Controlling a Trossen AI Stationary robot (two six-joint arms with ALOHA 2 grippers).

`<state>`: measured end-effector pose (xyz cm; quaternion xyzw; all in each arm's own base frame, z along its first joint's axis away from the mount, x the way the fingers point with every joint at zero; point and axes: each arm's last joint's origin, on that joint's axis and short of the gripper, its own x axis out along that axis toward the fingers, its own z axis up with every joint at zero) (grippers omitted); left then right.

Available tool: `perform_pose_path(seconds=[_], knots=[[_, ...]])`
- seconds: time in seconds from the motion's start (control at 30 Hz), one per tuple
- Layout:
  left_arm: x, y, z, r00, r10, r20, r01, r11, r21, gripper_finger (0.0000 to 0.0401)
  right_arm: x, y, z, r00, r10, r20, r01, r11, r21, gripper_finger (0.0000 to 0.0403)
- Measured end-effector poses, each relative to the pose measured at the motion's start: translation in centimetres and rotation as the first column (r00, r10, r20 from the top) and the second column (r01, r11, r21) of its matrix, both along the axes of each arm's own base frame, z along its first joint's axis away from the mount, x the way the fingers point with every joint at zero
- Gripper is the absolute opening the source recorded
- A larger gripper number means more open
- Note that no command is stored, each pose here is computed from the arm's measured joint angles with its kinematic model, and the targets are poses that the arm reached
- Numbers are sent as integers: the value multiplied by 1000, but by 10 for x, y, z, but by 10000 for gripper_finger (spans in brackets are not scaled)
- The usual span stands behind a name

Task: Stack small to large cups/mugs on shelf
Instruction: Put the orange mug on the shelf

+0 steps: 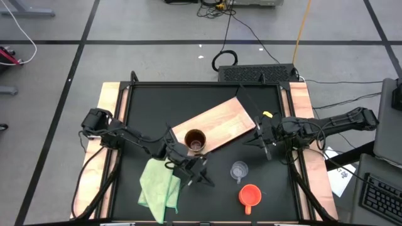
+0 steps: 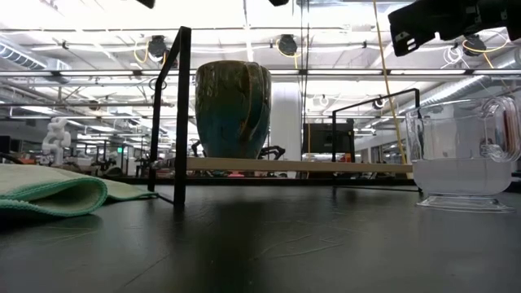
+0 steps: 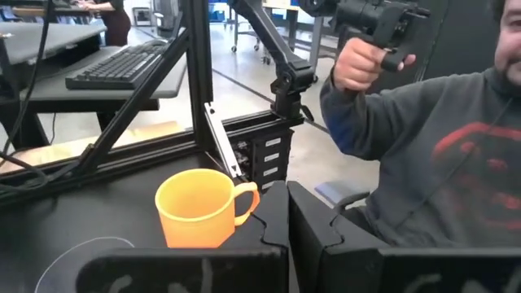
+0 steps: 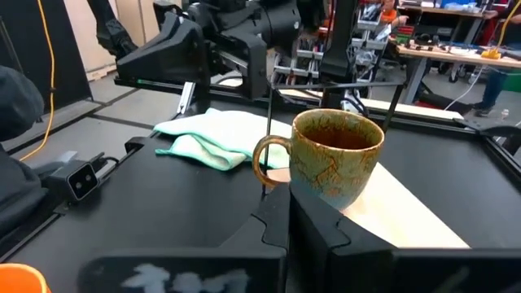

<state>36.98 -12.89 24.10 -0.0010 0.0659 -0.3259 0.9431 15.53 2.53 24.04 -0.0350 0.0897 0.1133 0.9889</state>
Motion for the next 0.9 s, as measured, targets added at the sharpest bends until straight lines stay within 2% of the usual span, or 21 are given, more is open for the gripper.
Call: perform_pose_path(seconds=[0.17, 0.3, 0.4, 0.53, 0.6, 0.77, 0.9], knots=[[0, 2, 2, 1000, 2, -2, -2, 1000, 0, 0, 0, 0, 0, 1000, -3, -5, 3, 1000, 18, 0], [-10, 0, 16, 999, 23, 31, -24, 998, 54, 0, 0, 0, 0, 1000, -2, -7, 2, 1000, 24, 0], [-26, -3, 28, 993, 98, 61, -105, 987, 120, 0, 0, 1, 0, 1000, 5, -6, -5, 1000, 23, 0], [-53, -4, 39, 977, 174, 120, -192, 968, 163, 0, 0, 2, 1, 1000, 9, 1, -9, 1000, 22, 0], [-67, 0, 44, 962, 230, 151, -252, 956, 153, 0, -1, 2, 1, 1000, 10, 1, -10, 1000, 17, 0], [-103, 19, 35, 916, 376, 143, -395, 906, 151, 0, -1, 2, 1, 1000, 13, 9, -13, 1000, -1, 0], [-131, 32, 27, 892, 406, 199, -426, 902, 70, 0, -1, 2, 1, 1000, 14, 12, -14, 1000, -3, 0]])
